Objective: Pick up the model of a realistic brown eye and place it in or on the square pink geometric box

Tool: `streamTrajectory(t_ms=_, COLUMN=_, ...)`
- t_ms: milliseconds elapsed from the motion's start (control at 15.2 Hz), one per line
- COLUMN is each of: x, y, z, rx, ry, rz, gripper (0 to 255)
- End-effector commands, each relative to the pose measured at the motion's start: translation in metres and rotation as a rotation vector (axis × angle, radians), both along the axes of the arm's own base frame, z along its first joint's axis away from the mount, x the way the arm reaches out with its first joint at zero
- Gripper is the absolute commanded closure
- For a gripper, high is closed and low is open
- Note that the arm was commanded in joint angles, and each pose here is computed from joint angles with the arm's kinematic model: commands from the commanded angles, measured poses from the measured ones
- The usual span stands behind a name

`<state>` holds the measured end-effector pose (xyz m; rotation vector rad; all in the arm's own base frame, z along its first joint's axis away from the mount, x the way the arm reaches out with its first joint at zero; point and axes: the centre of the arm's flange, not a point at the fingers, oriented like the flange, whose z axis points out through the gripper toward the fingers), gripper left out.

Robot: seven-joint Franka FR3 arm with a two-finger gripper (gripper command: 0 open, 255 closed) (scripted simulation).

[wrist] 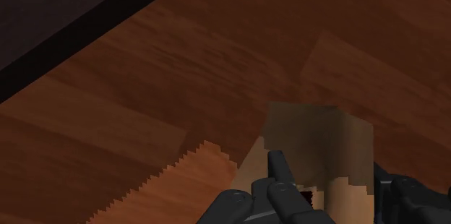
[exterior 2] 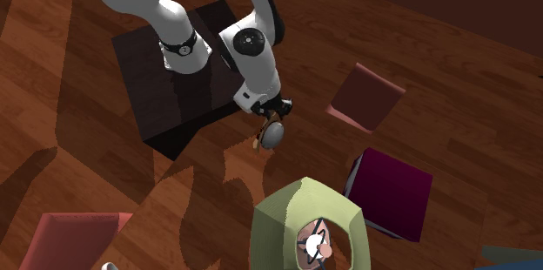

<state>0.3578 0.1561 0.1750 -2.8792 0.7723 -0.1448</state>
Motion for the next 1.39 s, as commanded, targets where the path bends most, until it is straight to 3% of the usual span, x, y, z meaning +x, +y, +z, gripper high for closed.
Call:
streamTrajectory(t_ms=0, x=0.000, y=0.000, z=0.011, rx=0.000, ry=0.000, rz=0.000, gripper=255)
streamTrajectory(t_ms=1320, x=0.000, y=0.000, z=0.117, rx=0.000, ry=0.000, rz=0.000, gripper=255)
